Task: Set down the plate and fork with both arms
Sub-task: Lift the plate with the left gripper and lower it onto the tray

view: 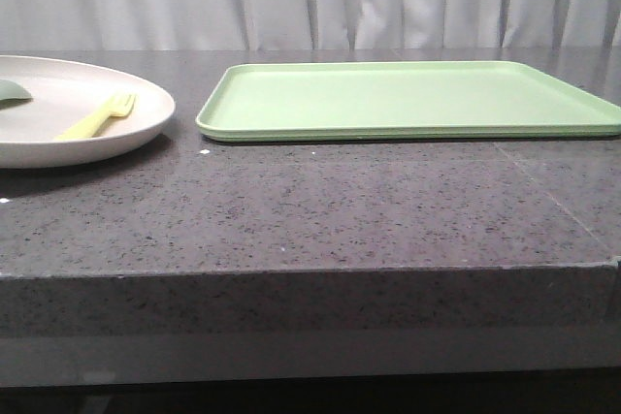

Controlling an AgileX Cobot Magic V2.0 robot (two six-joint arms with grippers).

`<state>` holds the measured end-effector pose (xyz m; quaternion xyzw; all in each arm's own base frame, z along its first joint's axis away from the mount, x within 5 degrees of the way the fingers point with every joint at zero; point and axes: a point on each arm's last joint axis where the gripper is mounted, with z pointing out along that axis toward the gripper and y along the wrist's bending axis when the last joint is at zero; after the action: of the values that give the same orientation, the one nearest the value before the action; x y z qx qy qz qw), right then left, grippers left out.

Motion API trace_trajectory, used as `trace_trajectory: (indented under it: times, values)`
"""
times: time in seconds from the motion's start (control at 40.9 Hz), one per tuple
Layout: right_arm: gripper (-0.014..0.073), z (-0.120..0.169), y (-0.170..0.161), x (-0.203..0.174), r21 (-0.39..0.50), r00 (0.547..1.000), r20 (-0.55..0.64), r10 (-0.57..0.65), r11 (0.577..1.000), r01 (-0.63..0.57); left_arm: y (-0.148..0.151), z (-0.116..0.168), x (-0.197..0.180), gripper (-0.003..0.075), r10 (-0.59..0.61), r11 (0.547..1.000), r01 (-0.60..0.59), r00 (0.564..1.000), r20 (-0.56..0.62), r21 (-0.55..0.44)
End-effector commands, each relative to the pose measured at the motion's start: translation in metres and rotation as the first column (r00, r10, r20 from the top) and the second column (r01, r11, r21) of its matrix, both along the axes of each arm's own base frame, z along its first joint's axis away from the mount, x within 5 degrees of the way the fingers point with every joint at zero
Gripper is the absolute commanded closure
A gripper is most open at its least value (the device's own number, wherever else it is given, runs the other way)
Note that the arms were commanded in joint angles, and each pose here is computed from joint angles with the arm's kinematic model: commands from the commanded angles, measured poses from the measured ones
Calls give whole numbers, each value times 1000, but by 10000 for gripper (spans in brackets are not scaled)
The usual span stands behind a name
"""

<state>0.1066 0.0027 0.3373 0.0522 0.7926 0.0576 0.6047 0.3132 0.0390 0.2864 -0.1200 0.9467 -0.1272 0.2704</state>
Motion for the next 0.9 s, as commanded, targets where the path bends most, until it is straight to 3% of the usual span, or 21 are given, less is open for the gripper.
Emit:
trace_trajectory:
  times: [0.0,0.22,0.391,0.88]
  values:
    - [52,18,0,2,-10,995,103,0,1000,1,-2,37,1,738,26,999,-19,988,150,-50]
    - [52,18,0,2,-10,995,103,0,1000,1,-25,69,10,738,-17,995,43,966,256,-93]
    - [52,18,0,2,-10,995,103,0,1000,1,-61,87,21,738,-49,985,99,942,332,-138]
    - [52,18,4,2,-10,994,103,40,999,-39,-200,64,73,738,-192,924,289,917,350,-251]
